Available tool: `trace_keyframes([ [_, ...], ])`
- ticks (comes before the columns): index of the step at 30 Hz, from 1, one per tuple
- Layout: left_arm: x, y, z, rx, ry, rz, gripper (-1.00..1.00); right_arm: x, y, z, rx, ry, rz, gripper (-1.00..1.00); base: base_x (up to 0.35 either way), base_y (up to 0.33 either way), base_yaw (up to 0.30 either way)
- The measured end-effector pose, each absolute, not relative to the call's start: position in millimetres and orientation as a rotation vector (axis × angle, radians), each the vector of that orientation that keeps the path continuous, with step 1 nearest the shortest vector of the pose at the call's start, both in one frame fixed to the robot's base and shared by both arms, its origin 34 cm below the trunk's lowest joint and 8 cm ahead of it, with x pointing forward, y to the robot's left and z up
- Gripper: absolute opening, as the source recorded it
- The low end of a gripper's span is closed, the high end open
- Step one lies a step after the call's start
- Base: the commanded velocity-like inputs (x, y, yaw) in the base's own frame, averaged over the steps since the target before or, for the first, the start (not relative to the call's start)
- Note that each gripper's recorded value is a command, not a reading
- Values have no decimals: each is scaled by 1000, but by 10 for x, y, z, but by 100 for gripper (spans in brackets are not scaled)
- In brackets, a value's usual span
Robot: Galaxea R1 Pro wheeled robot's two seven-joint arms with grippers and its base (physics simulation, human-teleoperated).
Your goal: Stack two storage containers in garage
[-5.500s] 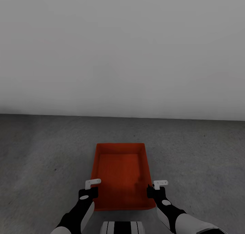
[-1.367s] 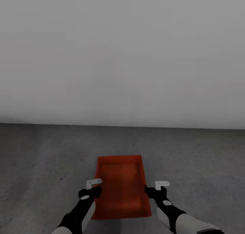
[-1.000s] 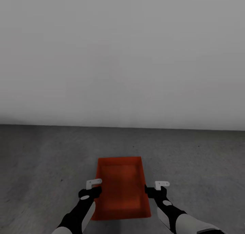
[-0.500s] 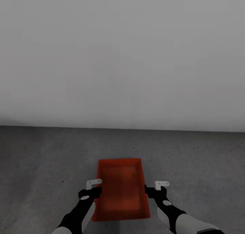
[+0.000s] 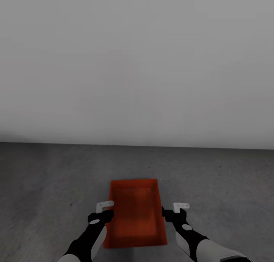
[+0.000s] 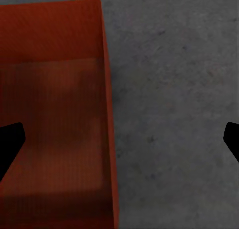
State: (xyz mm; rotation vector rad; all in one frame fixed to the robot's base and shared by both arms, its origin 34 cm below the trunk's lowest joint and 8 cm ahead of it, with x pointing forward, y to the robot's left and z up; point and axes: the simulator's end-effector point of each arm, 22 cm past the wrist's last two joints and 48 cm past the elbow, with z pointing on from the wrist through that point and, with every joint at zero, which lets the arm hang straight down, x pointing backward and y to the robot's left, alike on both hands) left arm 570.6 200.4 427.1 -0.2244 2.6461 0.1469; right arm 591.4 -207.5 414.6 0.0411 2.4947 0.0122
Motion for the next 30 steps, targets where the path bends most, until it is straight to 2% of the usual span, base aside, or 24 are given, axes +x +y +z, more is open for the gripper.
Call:
trace_keyframes([
  [30, 5793, 2016, 4754, -232, 2633, 147, 100, 5949, -2075, 4597, 41, 2496, 12, 100, 0, 0, 0],
])
